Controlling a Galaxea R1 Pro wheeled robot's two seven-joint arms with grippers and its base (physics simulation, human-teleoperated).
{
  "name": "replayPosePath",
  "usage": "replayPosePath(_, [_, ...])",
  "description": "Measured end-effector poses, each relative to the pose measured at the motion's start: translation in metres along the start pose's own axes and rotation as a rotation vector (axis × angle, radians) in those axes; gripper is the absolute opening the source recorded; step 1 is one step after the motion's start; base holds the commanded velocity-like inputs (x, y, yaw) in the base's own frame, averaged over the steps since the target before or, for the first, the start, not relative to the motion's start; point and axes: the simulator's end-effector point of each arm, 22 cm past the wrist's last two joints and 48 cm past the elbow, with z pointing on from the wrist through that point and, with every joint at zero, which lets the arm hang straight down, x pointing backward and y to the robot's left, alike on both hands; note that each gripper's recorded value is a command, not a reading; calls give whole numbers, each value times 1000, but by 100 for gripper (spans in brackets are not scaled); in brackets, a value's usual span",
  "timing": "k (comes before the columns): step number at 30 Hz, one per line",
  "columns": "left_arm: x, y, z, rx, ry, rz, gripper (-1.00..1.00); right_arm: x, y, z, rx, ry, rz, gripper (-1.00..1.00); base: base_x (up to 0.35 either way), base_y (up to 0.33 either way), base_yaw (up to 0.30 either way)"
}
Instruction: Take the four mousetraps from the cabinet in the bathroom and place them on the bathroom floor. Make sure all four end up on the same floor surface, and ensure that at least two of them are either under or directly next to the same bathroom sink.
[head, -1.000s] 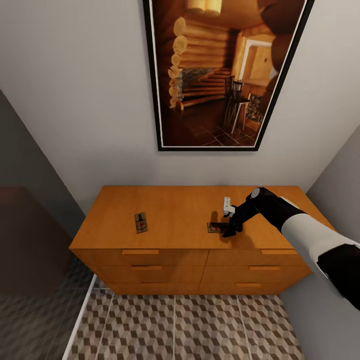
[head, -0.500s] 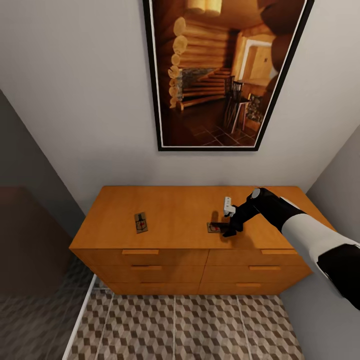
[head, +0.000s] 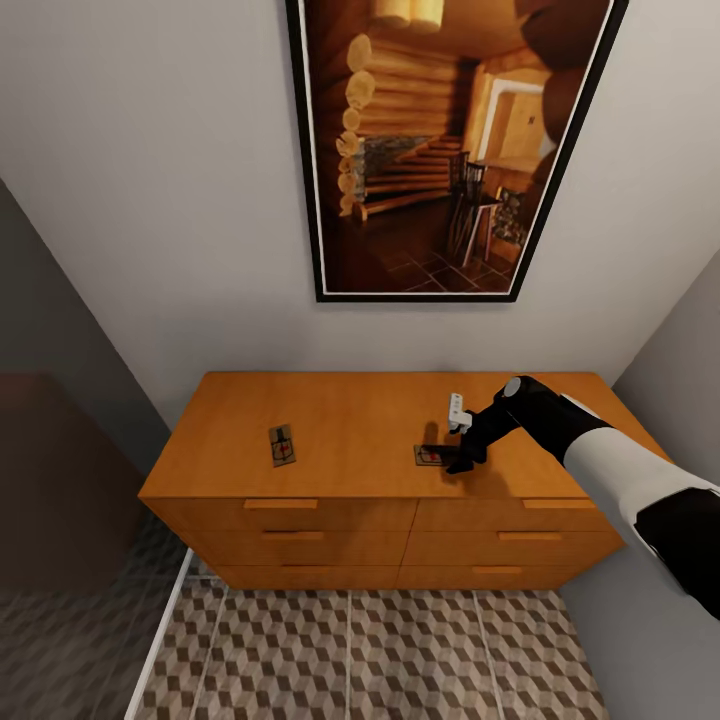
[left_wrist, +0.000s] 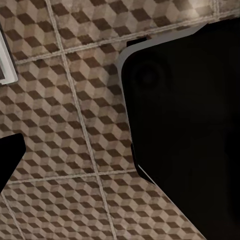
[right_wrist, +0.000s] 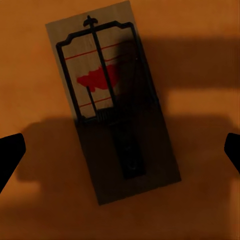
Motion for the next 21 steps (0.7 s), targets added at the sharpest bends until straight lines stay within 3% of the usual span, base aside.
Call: replayPosePath(21, [0,0,0,0,1,0,100,3,-1,0,3,2,5,100,0,0,0])
